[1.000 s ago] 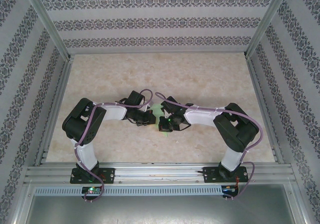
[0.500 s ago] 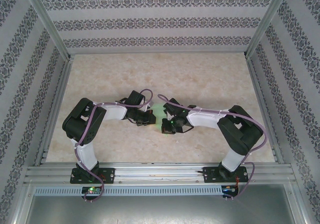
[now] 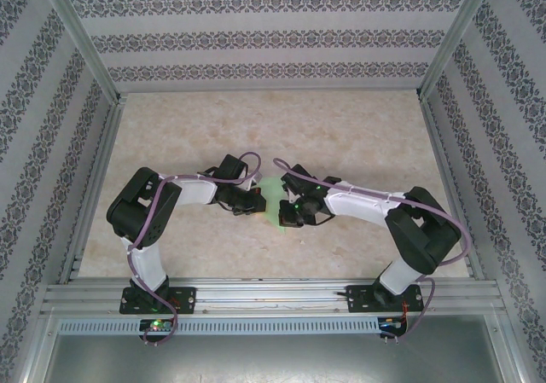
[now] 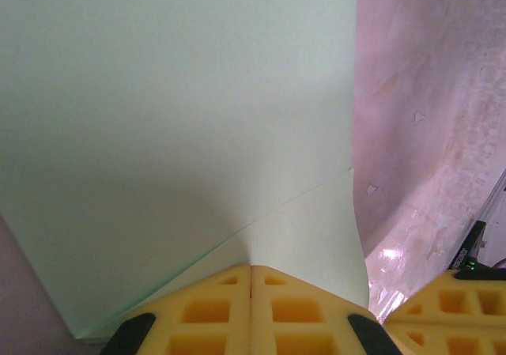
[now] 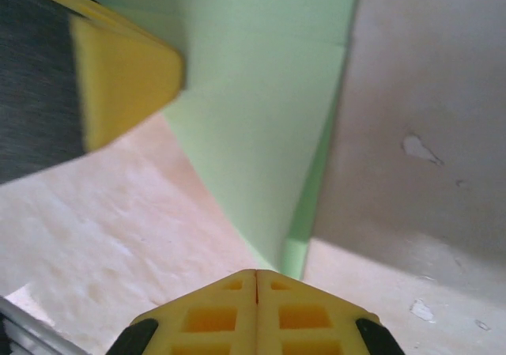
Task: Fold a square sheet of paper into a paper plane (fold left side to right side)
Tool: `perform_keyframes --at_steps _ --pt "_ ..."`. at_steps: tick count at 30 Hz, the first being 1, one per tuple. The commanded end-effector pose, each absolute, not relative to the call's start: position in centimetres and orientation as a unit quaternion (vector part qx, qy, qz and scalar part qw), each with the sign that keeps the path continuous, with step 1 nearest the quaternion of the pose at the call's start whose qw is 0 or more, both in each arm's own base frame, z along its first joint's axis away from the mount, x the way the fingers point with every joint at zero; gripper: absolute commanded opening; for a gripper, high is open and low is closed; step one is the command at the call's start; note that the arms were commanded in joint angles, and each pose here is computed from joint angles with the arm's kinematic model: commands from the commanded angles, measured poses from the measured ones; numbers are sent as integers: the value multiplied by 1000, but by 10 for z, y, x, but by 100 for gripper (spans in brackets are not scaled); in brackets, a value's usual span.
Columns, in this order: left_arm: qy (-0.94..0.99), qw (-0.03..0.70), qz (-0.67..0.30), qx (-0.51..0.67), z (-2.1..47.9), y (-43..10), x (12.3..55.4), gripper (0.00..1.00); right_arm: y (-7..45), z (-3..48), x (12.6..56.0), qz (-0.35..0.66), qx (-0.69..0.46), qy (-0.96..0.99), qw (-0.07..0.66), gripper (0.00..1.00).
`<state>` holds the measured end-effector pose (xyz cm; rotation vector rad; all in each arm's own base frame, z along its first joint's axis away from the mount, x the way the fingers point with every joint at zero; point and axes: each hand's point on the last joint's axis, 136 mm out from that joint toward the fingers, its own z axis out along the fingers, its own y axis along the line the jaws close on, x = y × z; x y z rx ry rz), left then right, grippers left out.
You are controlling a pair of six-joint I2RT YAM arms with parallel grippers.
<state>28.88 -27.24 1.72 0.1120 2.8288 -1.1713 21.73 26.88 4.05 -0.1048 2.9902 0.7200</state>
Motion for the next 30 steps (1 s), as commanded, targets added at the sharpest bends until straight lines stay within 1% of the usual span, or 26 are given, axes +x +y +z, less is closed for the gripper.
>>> perform_keyframes --at_steps 1,8,12,20,30 --pt "951 16 -309 20 -17 -250 276 0 283 52 218 258 -54 964 42 0" --pt "950 16 -310 19 -16 -250 276 0 297 40 221 269 -56 961 36 0" --pt "951 15 -310 19 -17 -250 275 0 299 29 218 266 -55 962 19 0" --pt "951 15 -308 18 -17 -249 275 0 278 7 206 230 -31 973 -3 0" --pt "953 14 -303 18 -19 -248 276 0 253 -4 182 202 -18 979 -31 0"
